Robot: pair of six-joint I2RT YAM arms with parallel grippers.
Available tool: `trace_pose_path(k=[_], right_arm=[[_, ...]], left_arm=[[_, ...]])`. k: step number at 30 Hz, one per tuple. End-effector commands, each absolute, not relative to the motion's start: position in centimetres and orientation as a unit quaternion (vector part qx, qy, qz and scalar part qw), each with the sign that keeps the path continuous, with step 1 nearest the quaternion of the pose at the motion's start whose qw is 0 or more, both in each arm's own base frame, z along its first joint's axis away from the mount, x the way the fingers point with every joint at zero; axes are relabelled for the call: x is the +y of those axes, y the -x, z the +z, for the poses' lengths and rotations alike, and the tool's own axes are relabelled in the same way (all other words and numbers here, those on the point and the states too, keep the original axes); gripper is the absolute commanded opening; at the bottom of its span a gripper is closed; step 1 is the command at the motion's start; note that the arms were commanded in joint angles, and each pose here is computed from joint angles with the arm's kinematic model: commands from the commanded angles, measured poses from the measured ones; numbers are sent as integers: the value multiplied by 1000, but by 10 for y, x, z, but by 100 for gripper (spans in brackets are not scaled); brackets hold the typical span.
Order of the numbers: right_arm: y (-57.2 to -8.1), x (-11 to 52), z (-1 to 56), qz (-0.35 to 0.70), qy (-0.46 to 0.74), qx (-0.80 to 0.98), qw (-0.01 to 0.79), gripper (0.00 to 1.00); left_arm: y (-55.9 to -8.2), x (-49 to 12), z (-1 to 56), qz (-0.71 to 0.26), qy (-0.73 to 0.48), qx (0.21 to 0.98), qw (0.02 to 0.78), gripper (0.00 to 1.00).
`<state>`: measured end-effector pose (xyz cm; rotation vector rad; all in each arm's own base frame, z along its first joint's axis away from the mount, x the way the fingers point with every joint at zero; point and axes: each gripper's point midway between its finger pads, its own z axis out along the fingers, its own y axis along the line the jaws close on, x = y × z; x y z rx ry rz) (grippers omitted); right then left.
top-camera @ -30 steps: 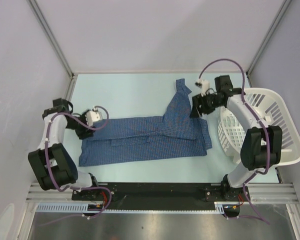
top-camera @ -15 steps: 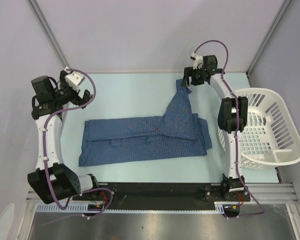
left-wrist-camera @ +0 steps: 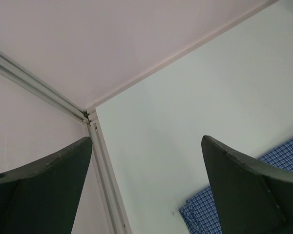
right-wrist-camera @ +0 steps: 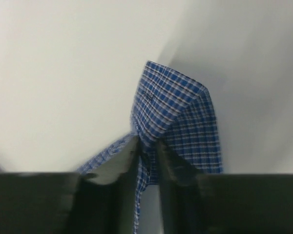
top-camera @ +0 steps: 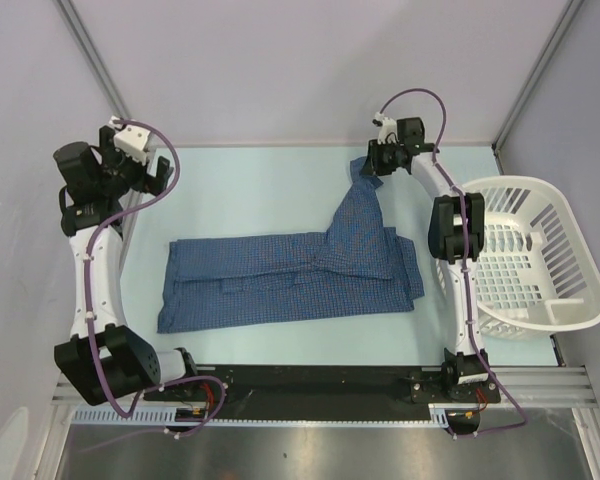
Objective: Fold and stack the long sleeve shirts
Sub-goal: Fold the shirt
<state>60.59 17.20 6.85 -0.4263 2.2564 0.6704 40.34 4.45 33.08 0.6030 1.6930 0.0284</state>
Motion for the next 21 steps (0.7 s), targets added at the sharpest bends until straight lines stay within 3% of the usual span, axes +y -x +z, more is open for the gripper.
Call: trace_pose_path(k=[1,2,7,12,17,21], right_arm=[[-607,198,115,316,203,837,398,8],[-602,199,126,319,208,834,399,0],[-557,220,191,384,249,792,405,0],[-455,258,255,438,386,706,401,0],[-344,289,260,459,503,653,332,0],[-293,296,267,452,543,622,337,0]], left_arm=[[-406,41,369,26,-266,700,662,99],[-404,39,370,22,-268,700,662,99],[-384,9,372,-23,-333,670,663,99],[-350,-38,355,-69,-425,631,645,99],[-304,-99,332,-104,-540,538,639,100],[-276,-150,321,-165,-584,493,623,99]])
